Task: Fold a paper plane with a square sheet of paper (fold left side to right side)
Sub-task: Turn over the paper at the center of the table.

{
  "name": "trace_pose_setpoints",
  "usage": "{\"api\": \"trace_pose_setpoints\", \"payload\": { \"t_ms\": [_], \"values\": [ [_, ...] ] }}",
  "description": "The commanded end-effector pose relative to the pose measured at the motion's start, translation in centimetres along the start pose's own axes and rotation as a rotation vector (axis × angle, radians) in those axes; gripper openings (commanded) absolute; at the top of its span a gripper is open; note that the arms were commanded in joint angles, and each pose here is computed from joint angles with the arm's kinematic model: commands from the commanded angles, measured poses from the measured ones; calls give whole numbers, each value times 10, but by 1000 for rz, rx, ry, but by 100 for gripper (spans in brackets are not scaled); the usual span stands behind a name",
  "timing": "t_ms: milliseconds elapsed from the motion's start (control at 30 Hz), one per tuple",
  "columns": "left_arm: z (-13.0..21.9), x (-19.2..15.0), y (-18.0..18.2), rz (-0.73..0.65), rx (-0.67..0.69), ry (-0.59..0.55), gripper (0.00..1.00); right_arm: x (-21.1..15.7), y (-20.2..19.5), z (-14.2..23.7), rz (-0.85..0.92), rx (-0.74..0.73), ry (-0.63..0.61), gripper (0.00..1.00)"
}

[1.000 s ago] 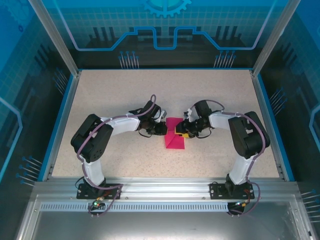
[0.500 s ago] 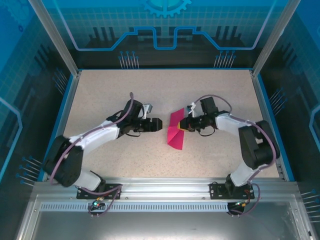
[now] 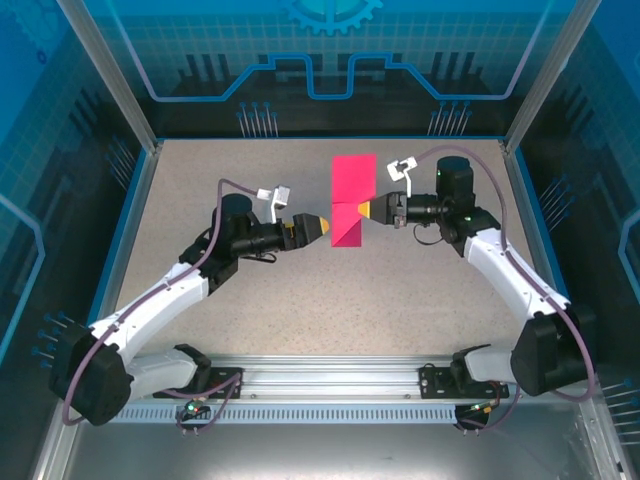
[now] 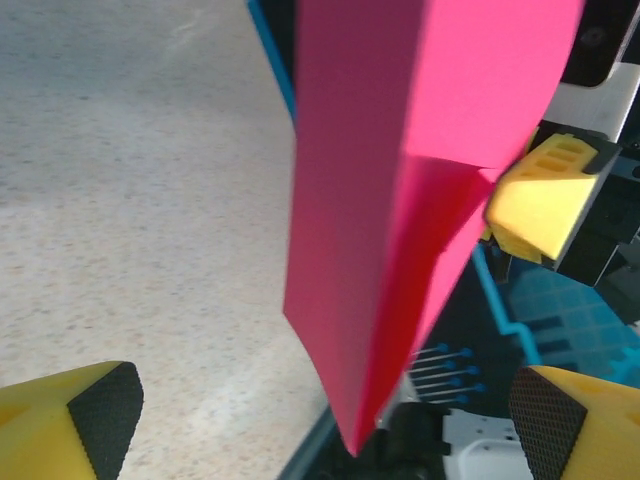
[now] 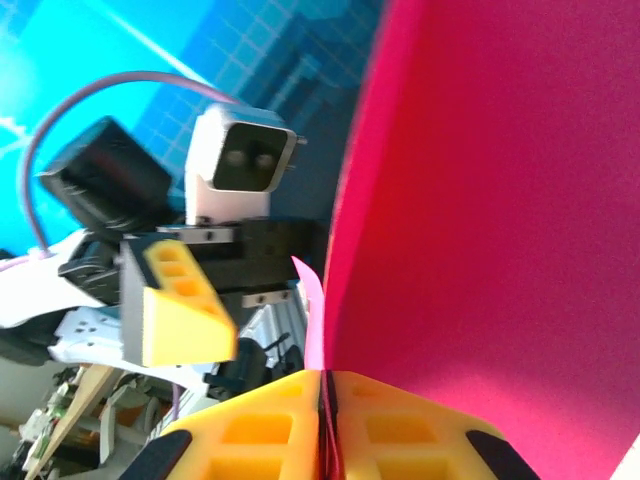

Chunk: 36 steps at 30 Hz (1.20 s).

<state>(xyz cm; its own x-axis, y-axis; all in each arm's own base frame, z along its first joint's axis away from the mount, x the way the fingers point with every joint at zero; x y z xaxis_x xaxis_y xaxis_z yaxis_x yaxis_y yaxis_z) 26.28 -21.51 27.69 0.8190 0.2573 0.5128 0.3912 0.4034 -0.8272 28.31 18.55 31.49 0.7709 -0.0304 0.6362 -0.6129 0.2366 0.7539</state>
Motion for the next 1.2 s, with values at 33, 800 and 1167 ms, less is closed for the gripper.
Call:
{"api": "trace_pose_setpoints", "payload": {
  "t_ms": [33, 800, 1167],
  "values": [
    [-1, 9, -33, -18, -206, 11, 97, 2, 38, -4, 39, 96, 36, 12],
    [4, 9, -49, -57, -286, -4, 26, 3, 44, -15, 4, 107, 61, 15],
    [5, 6, -40, -73, -198, -10, 6, -3, 30, -8, -24, -3, 72, 33]
  ]
}}
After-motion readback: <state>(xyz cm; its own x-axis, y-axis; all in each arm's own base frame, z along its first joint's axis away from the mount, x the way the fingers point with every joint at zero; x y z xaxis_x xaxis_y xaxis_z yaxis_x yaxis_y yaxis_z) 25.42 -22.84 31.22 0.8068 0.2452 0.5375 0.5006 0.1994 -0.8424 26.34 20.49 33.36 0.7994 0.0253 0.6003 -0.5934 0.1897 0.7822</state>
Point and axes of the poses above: each hand's point on the last joint's axis, 136 mm out from that joint toward the fingers, its own z axis back along the fingers, its own y axis along the line the jaws close on, x = y × z, the point moved 5 cm from there along z, back along the fingers, and after that the axes turned 2 degrees about -z, right-handed, at the moved point
